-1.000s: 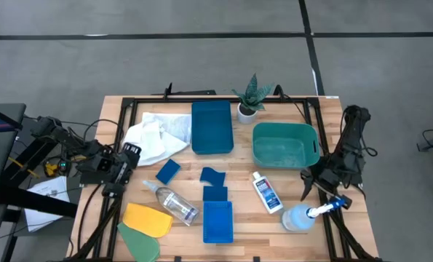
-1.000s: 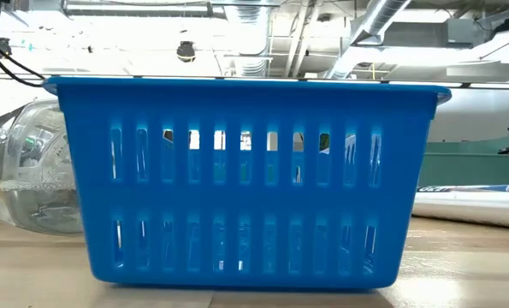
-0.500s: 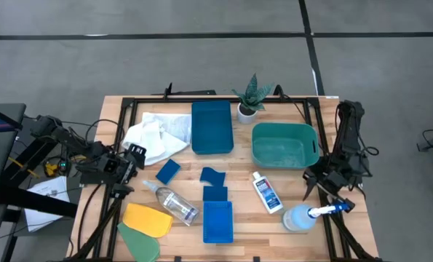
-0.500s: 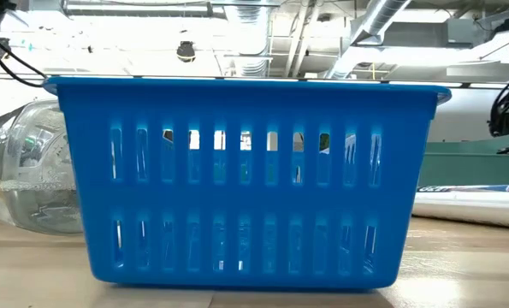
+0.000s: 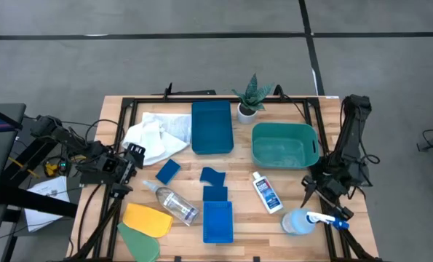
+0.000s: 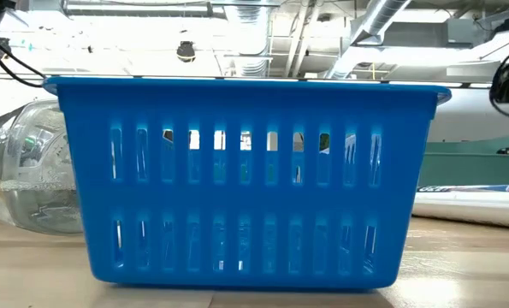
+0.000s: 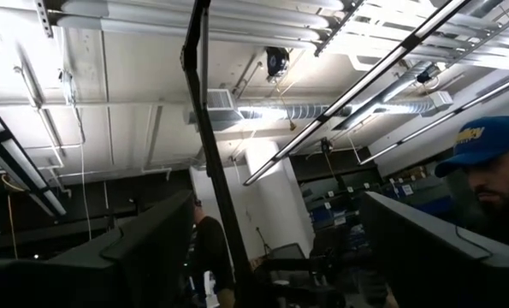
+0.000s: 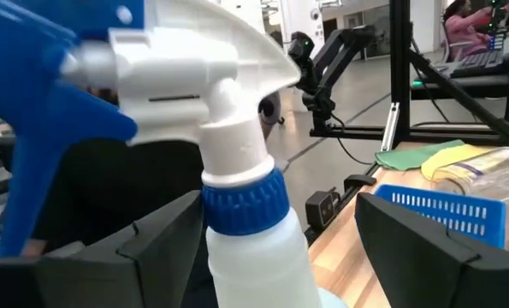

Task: Pick & Place Kitchen Items
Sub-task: Put the blue spray bottle into the blue bin

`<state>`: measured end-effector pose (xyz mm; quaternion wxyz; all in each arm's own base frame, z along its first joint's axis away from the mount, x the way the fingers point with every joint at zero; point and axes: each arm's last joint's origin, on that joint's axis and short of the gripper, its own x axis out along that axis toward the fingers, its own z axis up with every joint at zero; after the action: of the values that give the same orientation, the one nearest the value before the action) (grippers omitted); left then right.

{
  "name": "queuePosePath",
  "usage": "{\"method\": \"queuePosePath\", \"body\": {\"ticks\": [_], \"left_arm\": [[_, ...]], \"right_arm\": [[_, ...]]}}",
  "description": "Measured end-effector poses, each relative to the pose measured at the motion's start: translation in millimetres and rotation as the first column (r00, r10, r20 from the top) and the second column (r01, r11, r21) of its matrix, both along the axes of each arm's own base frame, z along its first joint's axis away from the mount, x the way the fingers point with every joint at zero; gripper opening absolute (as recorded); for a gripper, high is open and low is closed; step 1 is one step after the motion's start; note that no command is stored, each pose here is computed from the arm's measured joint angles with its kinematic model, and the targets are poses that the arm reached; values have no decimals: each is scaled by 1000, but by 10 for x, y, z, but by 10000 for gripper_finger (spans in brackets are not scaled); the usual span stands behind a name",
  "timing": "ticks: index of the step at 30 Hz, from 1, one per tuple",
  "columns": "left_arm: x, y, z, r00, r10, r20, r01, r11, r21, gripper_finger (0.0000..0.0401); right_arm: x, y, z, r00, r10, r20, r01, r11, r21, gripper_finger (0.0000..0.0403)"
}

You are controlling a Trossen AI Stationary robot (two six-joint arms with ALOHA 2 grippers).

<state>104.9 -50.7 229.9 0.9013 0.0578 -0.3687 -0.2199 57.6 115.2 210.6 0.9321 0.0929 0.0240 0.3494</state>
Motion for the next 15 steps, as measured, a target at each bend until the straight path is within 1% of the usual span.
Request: {"method": "queuePosePath", "body": {"ticks": [10,15], "left_arm": [[-4,1,5,1000,1,6,-1,1000,-1,328],[-3,1,4,1000,1,6,-1,1000,-1,328]], "right_arm": [[76,201,-29,1000,-3,14,3,1000,20,296],[107,246,-36,998,-62,31,61,998,24,296]]}}
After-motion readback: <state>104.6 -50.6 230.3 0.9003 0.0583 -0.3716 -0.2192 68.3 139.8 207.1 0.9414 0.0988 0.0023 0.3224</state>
